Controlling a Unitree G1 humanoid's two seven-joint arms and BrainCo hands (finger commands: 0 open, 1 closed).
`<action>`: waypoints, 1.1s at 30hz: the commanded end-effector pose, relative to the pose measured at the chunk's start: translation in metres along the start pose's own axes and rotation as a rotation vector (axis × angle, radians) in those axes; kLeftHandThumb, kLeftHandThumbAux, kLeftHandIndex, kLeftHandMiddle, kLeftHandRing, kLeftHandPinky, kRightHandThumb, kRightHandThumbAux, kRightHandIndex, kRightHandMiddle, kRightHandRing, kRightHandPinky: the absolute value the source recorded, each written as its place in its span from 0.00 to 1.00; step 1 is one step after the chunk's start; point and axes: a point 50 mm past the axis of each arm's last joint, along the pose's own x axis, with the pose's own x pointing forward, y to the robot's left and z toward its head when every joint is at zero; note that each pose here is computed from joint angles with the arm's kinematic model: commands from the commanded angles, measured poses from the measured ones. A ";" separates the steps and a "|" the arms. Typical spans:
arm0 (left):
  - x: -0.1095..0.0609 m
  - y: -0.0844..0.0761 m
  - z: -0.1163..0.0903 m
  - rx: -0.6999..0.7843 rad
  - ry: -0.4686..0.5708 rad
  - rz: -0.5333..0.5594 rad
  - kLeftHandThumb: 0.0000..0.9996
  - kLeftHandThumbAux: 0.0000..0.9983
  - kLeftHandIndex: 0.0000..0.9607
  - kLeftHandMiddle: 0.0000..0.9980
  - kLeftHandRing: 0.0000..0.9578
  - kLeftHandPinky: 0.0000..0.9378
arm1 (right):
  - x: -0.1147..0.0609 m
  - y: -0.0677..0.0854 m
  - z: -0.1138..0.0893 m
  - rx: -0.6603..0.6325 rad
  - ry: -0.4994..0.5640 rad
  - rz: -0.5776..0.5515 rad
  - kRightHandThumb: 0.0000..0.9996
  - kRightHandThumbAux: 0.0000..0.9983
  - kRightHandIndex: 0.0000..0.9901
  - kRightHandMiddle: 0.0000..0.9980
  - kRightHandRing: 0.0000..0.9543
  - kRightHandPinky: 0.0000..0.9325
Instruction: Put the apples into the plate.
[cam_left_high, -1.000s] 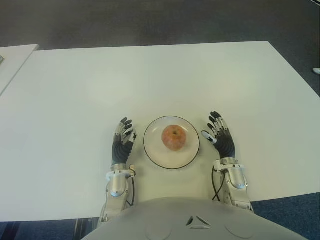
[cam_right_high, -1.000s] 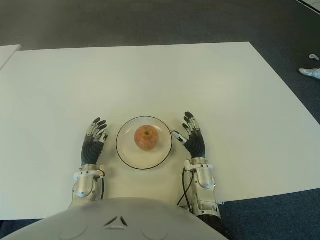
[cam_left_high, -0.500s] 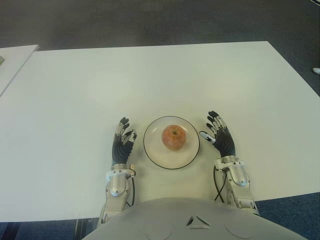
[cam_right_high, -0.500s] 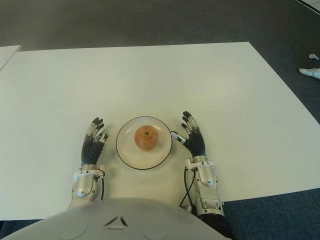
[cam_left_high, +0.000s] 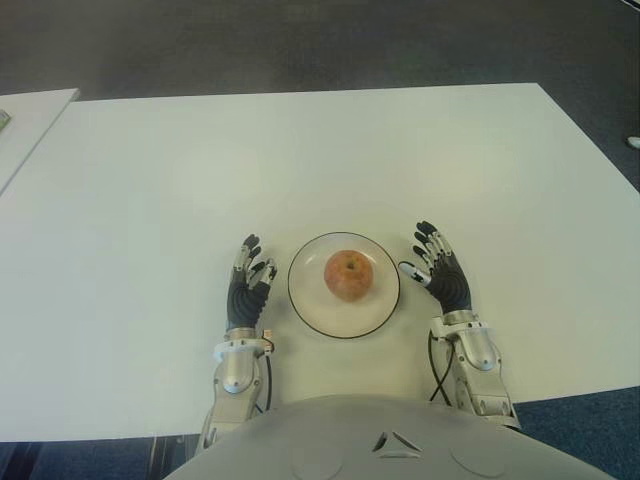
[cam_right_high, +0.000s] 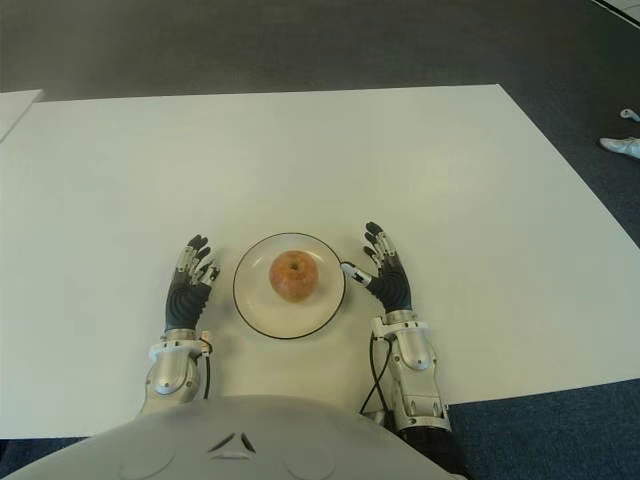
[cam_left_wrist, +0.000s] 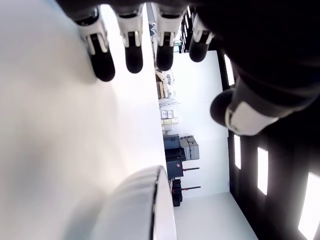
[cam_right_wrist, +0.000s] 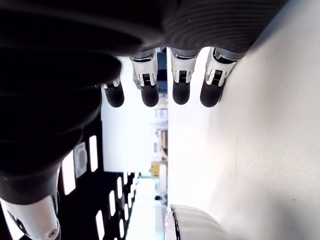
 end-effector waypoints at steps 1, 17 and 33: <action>-0.003 -0.003 -0.008 0.001 0.061 -0.018 0.01 0.54 0.06 0.09 0.11 0.16 | -0.002 -0.002 -0.007 -0.014 0.057 0.003 0.19 0.71 0.00 0.00 0.00 0.01; -0.003 -0.004 -0.009 -0.008 0.060 -0.024 0.00 0.51 0.05 0.08 0.10 0.14 | 0.000 -0.004 -0.004 -0.020 0.044 -0.002 0.19 0.71 0.00 0.00 0.00 0.03; -0.002 -0.004 -0.006 -0.012 0.039 -0.007 0.01 0.49 0.07 0.07 0.10 0.16 | 0.004 -0.007 -0.001 -0.010 0.030 -0.004 0.21 0.71 0.00 0.00 0.00 0.04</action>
